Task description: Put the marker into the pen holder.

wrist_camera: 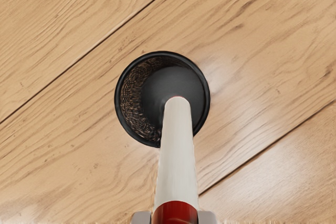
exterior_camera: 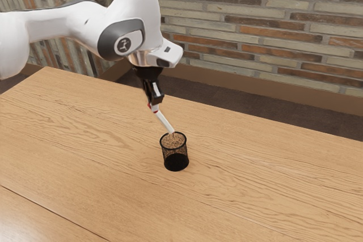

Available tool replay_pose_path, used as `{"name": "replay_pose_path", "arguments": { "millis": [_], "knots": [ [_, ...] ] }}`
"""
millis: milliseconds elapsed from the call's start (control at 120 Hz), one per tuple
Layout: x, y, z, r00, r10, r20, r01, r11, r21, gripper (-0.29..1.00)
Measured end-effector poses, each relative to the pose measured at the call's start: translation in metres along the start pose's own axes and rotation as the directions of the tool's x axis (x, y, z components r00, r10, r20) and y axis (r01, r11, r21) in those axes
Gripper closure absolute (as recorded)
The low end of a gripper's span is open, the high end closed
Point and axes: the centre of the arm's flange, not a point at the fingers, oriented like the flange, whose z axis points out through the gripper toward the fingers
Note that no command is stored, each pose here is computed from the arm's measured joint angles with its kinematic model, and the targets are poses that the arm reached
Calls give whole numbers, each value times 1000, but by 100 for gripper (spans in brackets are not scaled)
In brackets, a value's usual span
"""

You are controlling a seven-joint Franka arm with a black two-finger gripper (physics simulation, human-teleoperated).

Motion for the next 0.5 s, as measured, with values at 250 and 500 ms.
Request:
{"name": "replay_pose_path", "arguments": {
  "millis": [250, 500],
  "knots": [
    [28, -12, 42, 996, -61, 70, 64, 997, -51, 71],
    [38, -41, 73, 984, -153, 94, 164, 979, -122, 34]
  ]
}}
